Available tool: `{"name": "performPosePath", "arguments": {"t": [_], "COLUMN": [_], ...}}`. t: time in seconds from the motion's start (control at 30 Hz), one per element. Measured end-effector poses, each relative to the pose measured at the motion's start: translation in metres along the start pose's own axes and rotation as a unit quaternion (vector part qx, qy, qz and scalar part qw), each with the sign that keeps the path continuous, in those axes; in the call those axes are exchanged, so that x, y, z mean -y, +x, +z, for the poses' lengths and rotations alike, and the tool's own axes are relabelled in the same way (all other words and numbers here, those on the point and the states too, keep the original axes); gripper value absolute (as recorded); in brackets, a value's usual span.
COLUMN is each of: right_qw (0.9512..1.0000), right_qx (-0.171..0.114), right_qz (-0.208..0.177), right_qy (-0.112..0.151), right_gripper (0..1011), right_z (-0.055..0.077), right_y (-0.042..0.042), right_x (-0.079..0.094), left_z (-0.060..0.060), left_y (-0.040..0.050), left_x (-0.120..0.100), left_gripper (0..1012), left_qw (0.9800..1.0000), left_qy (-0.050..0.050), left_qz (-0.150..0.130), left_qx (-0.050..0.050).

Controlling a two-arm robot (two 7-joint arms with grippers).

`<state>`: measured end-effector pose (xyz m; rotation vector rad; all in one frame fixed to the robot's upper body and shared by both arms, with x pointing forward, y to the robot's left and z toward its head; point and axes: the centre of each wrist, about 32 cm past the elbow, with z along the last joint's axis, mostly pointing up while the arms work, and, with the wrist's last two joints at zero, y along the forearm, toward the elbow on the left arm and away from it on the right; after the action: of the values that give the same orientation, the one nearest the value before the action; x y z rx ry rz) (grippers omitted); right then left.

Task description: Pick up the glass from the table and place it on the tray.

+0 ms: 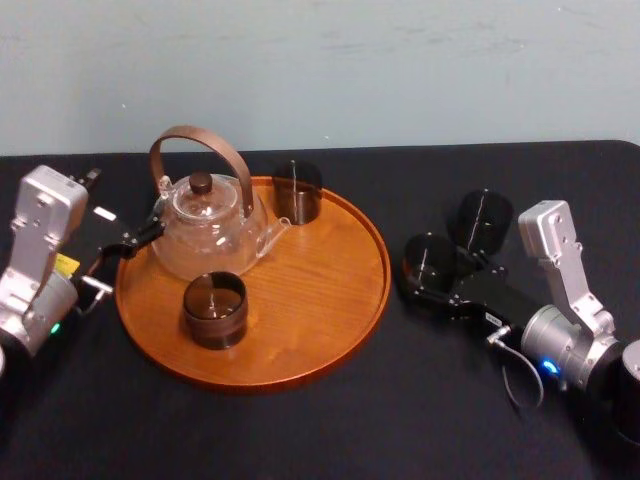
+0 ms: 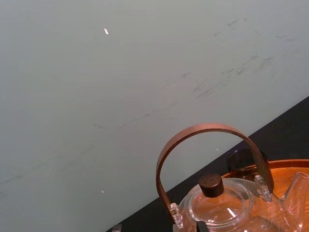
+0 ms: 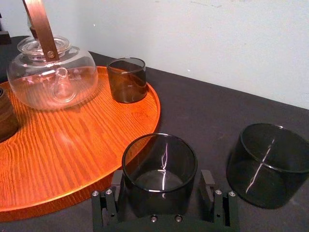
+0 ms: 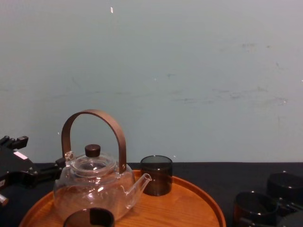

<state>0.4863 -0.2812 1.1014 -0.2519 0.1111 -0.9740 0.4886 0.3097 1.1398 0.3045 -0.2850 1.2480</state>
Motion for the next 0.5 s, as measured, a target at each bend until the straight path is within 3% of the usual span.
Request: {"name": "performPosePath", "arguments": {"t": [0.5], "right_qw": [0.9996], "right_qx": [-0.02], "right_qz": [0.017], "right_qy": [0.0], "right_gripper": [1002], "right_z": [0.0072], "right_y": [0.0051], "right_x": [-0.0108], "left_z": [0.0], "left_y": [0.0], "left_x": [0.0], "left_gripper": [1001], "left_qw": [1.0], "left_qy": [0.0], "left_qz": [0.0], "left_qx": [0.0]}}
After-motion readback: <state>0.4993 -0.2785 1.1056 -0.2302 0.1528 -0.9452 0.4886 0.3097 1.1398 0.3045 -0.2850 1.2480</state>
